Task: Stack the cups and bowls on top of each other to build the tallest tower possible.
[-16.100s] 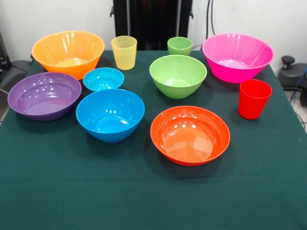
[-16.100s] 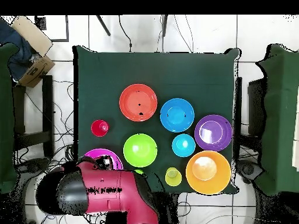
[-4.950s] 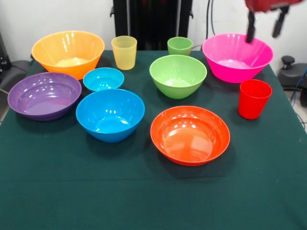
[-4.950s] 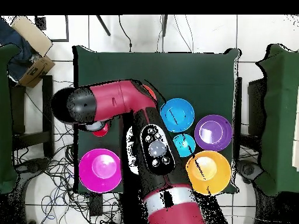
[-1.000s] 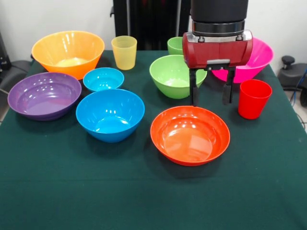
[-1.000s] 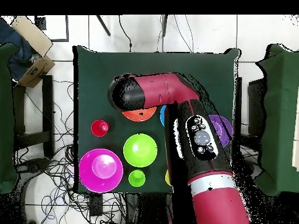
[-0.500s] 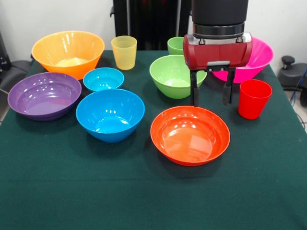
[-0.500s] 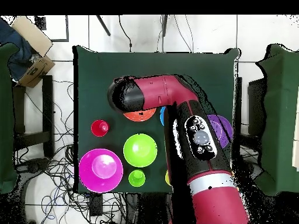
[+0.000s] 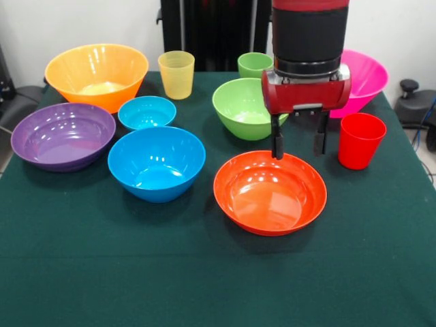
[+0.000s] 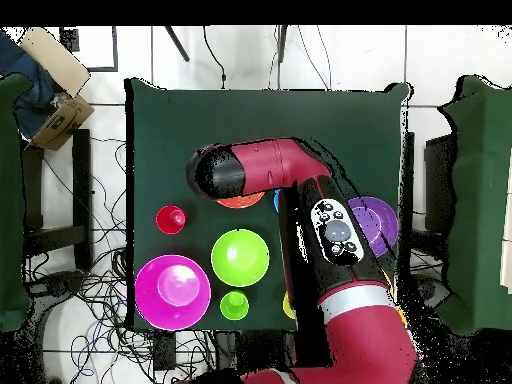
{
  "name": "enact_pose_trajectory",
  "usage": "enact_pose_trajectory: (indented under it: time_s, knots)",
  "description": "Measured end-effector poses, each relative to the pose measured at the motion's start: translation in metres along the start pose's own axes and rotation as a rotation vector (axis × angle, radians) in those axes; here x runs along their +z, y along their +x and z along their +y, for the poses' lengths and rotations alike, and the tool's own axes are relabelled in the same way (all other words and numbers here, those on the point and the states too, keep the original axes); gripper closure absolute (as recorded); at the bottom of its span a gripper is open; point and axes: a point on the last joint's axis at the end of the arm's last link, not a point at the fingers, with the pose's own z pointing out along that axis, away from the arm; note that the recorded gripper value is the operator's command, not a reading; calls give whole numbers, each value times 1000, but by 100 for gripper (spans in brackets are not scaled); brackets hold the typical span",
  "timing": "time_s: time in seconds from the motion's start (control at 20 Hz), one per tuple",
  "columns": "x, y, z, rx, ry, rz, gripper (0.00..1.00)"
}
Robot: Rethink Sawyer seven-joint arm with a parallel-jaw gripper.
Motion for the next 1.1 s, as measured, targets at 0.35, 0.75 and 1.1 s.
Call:
enact_pose_trajectory:
  time_s: [0.35, 0.75, 1.1]
  knots:
    - [22, 31, 7, -6, -17, 69, 0]
    - [33, 54, 11, -13, -17, 116, 0]
    - [34, 57, 14, -17, -18, 115, 0]
